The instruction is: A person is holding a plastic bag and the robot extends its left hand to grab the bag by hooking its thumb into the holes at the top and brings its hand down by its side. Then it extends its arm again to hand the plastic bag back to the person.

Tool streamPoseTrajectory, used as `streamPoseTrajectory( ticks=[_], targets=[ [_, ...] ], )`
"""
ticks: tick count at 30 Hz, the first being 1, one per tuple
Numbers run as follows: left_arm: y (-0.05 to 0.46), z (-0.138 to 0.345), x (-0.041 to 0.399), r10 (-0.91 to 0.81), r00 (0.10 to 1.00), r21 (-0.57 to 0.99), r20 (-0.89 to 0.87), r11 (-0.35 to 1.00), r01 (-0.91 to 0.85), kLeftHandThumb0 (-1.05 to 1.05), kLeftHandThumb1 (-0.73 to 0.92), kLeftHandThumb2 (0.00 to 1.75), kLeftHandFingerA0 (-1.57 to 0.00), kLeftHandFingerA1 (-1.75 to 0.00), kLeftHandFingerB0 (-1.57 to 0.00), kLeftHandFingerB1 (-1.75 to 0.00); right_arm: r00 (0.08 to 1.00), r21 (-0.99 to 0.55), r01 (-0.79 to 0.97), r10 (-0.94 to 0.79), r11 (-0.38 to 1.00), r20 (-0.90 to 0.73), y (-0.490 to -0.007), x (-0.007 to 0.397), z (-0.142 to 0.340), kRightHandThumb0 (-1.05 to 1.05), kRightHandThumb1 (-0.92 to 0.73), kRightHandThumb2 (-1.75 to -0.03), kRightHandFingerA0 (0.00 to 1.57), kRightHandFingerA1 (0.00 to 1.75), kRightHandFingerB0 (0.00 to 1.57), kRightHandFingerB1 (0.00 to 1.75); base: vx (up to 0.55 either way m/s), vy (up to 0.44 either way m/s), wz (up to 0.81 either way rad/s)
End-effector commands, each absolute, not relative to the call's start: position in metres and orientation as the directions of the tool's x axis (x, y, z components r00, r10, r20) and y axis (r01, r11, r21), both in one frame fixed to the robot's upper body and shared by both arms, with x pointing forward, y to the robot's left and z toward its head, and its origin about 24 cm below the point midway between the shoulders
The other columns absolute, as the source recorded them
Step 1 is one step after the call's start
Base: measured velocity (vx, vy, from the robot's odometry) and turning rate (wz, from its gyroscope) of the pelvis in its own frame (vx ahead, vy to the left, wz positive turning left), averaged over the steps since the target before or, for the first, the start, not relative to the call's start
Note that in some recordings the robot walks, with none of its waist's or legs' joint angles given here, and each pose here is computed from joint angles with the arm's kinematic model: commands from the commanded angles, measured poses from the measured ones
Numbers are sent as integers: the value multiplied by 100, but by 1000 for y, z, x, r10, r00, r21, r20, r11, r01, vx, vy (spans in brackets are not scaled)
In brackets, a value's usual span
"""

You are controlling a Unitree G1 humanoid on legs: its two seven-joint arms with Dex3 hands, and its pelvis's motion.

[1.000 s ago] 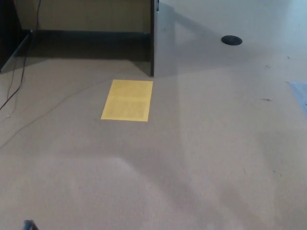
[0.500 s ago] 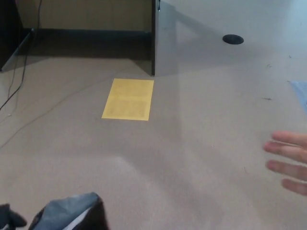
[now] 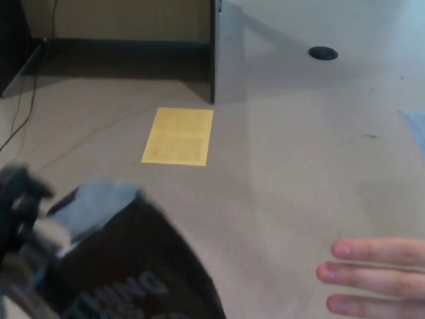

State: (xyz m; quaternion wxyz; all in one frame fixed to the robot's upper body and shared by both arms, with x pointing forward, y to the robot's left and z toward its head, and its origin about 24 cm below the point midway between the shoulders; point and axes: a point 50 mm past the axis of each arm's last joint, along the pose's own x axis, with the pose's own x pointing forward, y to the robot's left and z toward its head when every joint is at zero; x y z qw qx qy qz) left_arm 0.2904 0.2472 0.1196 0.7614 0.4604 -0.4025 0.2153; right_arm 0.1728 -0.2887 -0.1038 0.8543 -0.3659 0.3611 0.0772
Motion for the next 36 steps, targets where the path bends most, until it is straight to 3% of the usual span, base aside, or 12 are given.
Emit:
streamPoseTrajectory(
  ticks=[1,4,5,8,9,17,18,19,29,30,31,36],
  targets=[
    [214,164,310,-90,517,481,851,525,-702,-11,69,79,-90,-171,-75,-143,736,-587,-381,-150,714,-660,-290,181,-100,-35,-63,-60,69,47,62,42,0,0,0],
    [186,179,318,-124,489,469,864,552,-689,-5,69,80,-95,-166,-78,-139,740,-578,-371,-145,727,-657,-290,180,-100,-33,-63,-60,69,48,63,42,0,0,0],
    [168,185,326,-139,490,472,861,580,-664,-16,76,67,-90,-169,-82,-116,735,-580,-380,-146,721,-663,-290,176,-102,-34,-64,-61,70,48,63,43,0,0,0],
    [145,198,332,-160,455,452,876,598,-662,-15,75,64,-88,-172,-72,-135,732,-582,-387,-145,715,-666,-289,177,-102,-31,-65,-60,68,46,63,41,0,0,2],
    [137,206,334,-173,455,459,873,602,-653,-26,58,95,-117,-135,-80,-109,735,-582,-386,-143,715,-662,-287,179,-102,-33,-65,-61,69,46,62,41,0,0,0],
    [109,241,342,-215,382,428,899,613,-664,-17,56,92,-125,-142,-85,-121,734,-577,-378,-145,724,-663,-287,178,-103,-32,-64,-60,69,47,63,42,0,0,0],
    [109,247,343,-222,375,428,900,612,-664,-11,72,72,-92,-173,-68,-147,737,-571,-374,-139,731,-661,-287,178,-103,-32,-64,-60,69,47,64,43,0,0,0],
    [109,253,344,-228,374,432,899,609,-666,-7,72,74,-105,-169,-69,-143,735,-572,-379,-139,727,-664,-288,175,-103,-31,-65,-59,72,48,67,43,0,0,0],
    [99,294,344,-261,287,388,922,617,-684,-14,74,68,-93,-175,-69,-147,752,-572,-364,-131,735,-646,-283,191,-98,-32,-66,-60,70,47,62,42,0,0,0],
    [96,295,343,-268,283,390,921,631,-671,-14,74,68,-92,-174,-71,-144,751,-571,-365,-130,735,-647,-283,189,-99,-30,-66,-60,68,46,63,42,0,0,0],
    [91,296,341,-280,276,393,920,645,-656,-29,60,94,-123,-141,-81,-117,748,-567,-365,-130,739,-651,-283,186,-101,-33,-65,-61,69,46,62,42,0,0,0],
    [67,307,335,-317,229,386,920,644,-661,-25,53,93,-125,-137,-80,-103,744,-574,-380,-129,725,-655,-280,187,-102,-33,-64,-61,70,46,64,42,0,0,0]
  ],
)
